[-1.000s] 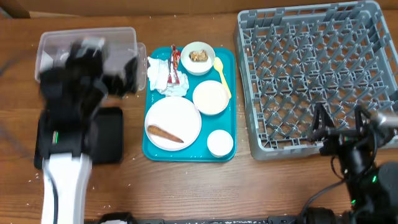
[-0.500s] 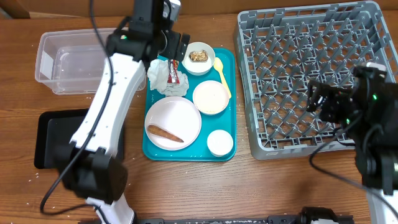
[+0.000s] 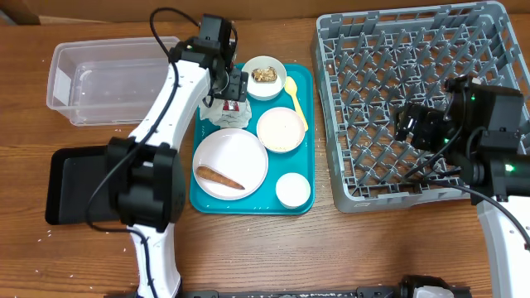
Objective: Sort waste into correct bins and load items into the dishwasher
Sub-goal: 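Reach the left gripper to the tissue and wrapper and grasp them, then carry the tissue and wrapper left and drop them into the clear bin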
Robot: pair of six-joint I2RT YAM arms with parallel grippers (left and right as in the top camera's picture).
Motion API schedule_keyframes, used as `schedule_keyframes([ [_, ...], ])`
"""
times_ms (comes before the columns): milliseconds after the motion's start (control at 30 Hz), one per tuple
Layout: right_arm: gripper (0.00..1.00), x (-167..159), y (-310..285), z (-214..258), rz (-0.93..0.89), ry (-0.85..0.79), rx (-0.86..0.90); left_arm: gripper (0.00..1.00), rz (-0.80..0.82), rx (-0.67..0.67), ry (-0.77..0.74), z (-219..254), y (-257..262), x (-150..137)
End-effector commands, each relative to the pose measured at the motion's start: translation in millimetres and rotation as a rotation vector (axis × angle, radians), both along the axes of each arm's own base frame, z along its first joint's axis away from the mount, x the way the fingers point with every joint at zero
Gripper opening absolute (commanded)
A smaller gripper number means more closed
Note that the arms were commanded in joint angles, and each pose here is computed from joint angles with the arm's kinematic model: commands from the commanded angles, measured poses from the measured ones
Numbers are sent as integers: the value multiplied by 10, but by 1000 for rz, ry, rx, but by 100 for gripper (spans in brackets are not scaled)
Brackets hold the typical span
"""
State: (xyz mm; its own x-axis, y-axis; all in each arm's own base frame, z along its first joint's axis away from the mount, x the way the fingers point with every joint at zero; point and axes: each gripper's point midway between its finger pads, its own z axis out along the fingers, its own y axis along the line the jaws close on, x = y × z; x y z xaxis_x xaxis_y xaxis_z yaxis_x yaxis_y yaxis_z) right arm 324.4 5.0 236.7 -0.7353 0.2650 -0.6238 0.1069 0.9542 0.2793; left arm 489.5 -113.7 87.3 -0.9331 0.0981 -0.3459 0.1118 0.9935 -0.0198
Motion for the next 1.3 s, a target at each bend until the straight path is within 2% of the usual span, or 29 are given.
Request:
schedule_keyframes([
  [0,100,16,18,112,10,-25,2,84,98,13,29,-190,92,52],
  [333,100,12,19,108,10,-23,2,88,93,21,52,-595,70,150],
  [400,100,12,19,109,10,-23,2,87,93,24,69,-685,71,137],
  [467,100,10,19,105,10,-21,2,81,94,29,86,-766,76,116],
  [667,100,5,19,101,10,-19,3,38,93,33,98,-798,80,93],
  [733,100,5,19,102,10,-19,3,11,94,34,101,-800,82,85],
  [767,100,5,19,102,10,-19,3,4,93,34,102,-800,82,83],
  [900,100,0,20,97,10,-16,3,4,84,2,110,-715,24,80],
  [1033,100,0,20,97,10,-16,3,4,78,-25,92,-342,-24,136],
  [1267,100,1,20,98,10,-16,3,4,80,-80,-153,1052,-22,442],
])
